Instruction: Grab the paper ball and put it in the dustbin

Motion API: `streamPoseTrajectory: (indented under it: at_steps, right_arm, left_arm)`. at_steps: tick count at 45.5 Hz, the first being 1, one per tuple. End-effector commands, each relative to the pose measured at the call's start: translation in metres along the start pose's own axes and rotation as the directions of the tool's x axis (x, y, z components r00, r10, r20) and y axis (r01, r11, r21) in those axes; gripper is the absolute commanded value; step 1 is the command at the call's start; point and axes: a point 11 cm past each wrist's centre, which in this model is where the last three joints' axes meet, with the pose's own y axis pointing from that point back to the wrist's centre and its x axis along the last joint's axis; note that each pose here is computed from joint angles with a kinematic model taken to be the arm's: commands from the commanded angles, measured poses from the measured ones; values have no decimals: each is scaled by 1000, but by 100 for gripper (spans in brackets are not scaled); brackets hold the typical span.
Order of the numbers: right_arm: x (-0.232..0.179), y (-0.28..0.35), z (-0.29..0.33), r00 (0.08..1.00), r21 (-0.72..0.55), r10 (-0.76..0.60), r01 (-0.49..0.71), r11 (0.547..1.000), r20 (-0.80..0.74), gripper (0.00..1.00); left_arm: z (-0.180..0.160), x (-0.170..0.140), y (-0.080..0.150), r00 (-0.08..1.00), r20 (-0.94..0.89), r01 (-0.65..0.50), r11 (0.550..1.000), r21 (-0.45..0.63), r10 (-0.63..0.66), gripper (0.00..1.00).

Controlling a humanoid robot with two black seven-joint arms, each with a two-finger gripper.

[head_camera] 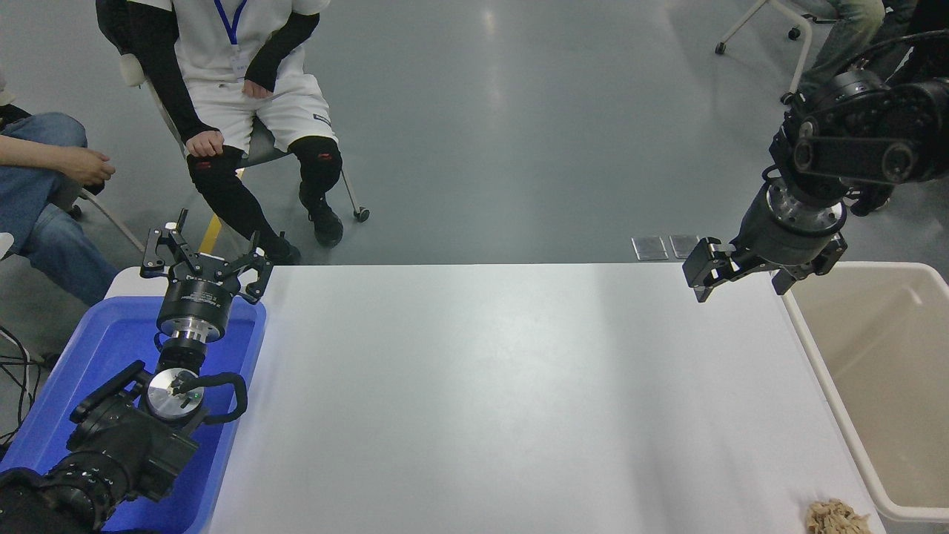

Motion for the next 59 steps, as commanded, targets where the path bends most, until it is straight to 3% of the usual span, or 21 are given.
streamPoseTrajectory:
  at_steps: [1,25,47,59]
  right_arm:
    - [-3,-5,2,1000,0,-14,14,1000,6,100]
    - [-41,-45,74,991,-95,-110,117,989,78,100]
    - [-73,-75,119,965,-54,-147,162,985,216,100]
    - [-116,-111,124,955,-84,-265,277,957,130,100]
  left_arm:
    - [0,0,0,1000,0,0,1000,0,0,99]
    - [0,0,0,1000,0,0,1000,0,0,99]
    - [0,0,0,1000,-1,0,1000,-2,0,99]
    - [0,0,0,1000,-1,0,1000,-2,0,99]
